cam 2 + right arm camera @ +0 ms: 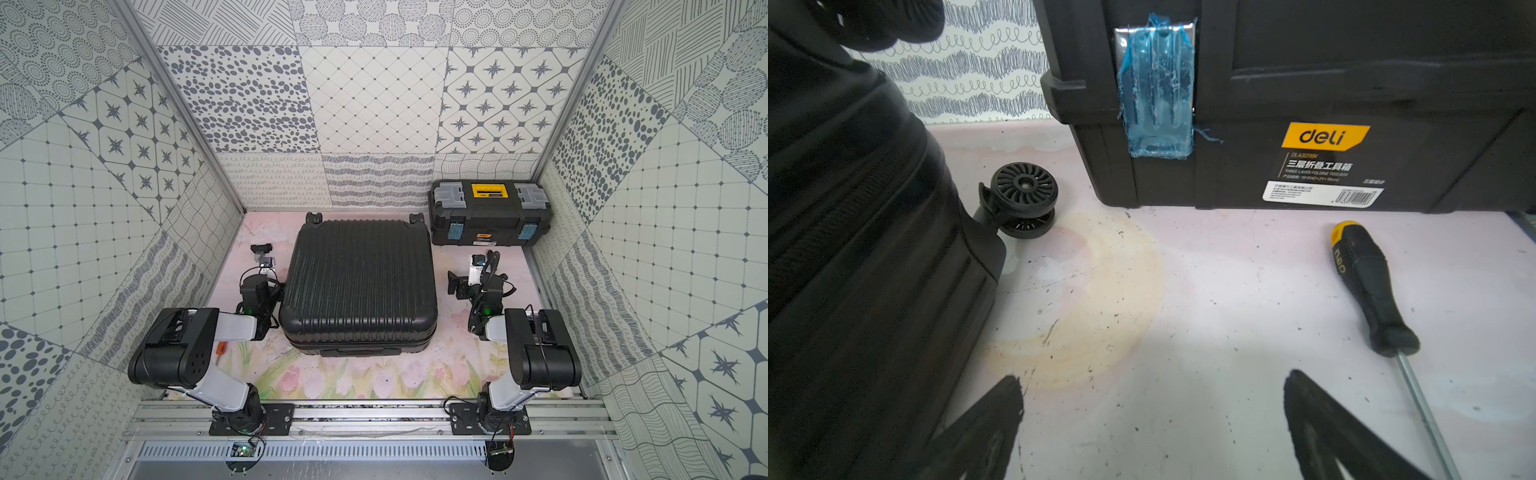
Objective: Open the suitcase zippers
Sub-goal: Adjust the suitcase at the center of the board.
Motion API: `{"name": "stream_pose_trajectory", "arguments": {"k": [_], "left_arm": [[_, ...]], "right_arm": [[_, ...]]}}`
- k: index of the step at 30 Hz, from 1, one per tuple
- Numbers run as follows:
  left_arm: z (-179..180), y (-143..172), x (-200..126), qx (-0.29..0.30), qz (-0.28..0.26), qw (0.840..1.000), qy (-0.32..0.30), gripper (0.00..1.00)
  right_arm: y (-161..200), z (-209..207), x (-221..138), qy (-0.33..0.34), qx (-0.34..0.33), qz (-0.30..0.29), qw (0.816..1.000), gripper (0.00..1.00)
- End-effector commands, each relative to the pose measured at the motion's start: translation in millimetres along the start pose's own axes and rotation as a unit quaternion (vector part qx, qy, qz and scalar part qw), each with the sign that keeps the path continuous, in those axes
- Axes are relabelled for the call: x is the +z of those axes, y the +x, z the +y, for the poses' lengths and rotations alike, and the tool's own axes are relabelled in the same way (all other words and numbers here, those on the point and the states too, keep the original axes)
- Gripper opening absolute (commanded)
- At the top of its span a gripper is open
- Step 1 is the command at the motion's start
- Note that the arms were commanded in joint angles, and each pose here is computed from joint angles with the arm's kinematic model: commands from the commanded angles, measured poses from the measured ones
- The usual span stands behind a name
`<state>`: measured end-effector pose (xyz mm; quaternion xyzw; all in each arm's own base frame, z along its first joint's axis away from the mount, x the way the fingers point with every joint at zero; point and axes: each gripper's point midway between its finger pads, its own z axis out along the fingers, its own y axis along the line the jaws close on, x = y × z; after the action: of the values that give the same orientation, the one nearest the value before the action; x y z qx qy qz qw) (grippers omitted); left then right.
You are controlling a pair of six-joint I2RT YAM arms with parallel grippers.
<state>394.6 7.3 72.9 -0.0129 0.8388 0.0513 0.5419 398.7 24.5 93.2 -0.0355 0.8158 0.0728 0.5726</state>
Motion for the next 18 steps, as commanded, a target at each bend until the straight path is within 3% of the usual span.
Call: {"name": "stream_pose_trajectory", "arguments": {"k": [1,4,6,9,12,15,18], "left_arm": [[21.3,-9.5,-6.7,-0.013,-0.034,0.997,-0.075,0.99],[20.4,-12.4,-13.9,-0.008,-0.050,0.995,-0.080,0.99],[16.0,-22.2,-20.2,0.011,-0.055,0.995,-0.081,0.99],[25.7,-59.1,-36.0,0.021,-0.034,0.990,-0.134,0.99],[33.4,-113.6,-63.5,-0.008,-0.064,0.988,-0.143,0.99],[30.0,-163.2,-100.0,-0.043,-0.105,0.987,-0.113,0.99],[3.3,-188.3,-127.9,-0.065,-0.079,0.994,-0.049,0.99]], "right_arm": [[-14.9,0.7,-0.8,-0.002,-0.009,-0.026,1.000,0.99],[-20.3,-2.6,-9.7,0.013,-0.007,-0.051,0.999,0.99],[-40.0,-11.1,-18.0,0.059,-0.002,-0.064,0.996,0.99],[-64.9,-14.2,-27.2,0.107,0.017,-0.010,0.994,0.99],[-134.3,4.1,-59.9,0.110,0.026,-0.090,0.989,0.99],[-185.3,36.4,-99.4,0.069,0.033,-0.153,0.985,0.99],[-221.3,90.6,-132.0,0.001,0.008,-0.160,0.987,0.99]]}}
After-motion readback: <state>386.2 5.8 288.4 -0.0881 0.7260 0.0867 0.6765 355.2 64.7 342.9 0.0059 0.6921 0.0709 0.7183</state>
